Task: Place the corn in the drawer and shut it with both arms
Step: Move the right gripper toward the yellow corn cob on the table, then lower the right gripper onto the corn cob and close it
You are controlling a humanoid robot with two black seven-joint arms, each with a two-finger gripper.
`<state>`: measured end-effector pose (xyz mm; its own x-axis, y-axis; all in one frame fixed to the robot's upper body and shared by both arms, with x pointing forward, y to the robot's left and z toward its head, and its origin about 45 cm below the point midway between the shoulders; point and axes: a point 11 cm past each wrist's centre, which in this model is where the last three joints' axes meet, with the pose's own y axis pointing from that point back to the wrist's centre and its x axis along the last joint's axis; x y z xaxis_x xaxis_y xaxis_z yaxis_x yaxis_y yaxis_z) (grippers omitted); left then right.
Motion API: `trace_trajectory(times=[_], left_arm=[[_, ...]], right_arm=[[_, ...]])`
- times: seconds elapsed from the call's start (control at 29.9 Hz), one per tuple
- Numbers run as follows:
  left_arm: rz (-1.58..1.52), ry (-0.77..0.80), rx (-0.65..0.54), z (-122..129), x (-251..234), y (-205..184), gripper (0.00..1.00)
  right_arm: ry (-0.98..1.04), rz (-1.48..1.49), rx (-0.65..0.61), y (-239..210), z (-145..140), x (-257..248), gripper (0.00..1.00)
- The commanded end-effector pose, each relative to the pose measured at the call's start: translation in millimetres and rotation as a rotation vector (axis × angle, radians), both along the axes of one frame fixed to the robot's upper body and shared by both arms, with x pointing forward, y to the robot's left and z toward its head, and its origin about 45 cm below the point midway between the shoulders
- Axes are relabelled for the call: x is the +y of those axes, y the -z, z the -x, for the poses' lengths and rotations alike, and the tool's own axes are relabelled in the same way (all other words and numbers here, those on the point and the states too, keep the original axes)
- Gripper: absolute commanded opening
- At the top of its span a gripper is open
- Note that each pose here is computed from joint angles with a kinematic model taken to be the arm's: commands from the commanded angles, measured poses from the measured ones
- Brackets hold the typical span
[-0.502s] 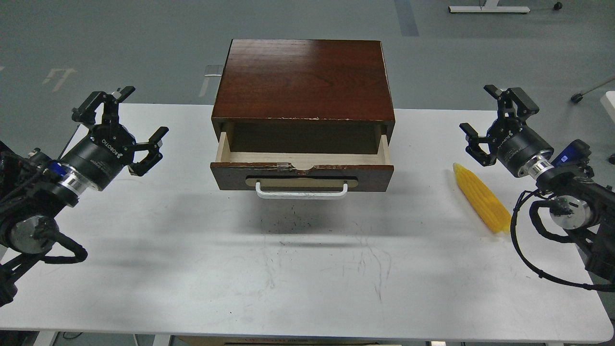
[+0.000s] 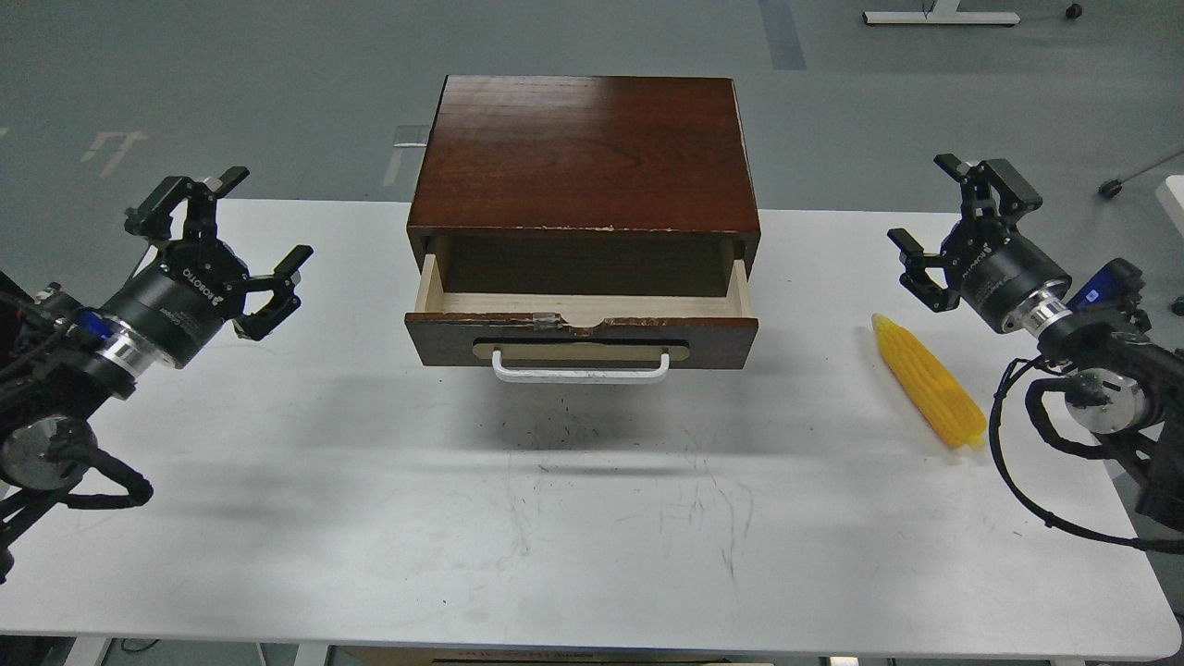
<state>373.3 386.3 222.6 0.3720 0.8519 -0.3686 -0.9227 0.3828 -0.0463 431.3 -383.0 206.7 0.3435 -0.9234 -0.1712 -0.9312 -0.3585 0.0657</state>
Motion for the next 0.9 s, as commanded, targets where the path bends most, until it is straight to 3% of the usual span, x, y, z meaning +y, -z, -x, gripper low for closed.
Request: trace_trajectory(times=[0.0,0.3,0.57,0.87], left_arm=[[-0.008,-0.016,-0.008,-3,6,-2,1.00],[-0.016,0.002,-0.025,-7,0,-9,1.00],[-0.011,0.010,-0.027,-7,-3,-9,1.00],[-0.015,0.010,-0.023,-6,-2,-8,1.00]], right_arm=[[-0.064,0.143,-0.025,-27,-4,-11,1.00],[-0.330,0.752,-0.016,-66,5,-37,1.00],[-0.627,1.193,0.118,-23,40,-53,1.00],[-0.722,1.349,0.157,20,59,-58,1.00]])
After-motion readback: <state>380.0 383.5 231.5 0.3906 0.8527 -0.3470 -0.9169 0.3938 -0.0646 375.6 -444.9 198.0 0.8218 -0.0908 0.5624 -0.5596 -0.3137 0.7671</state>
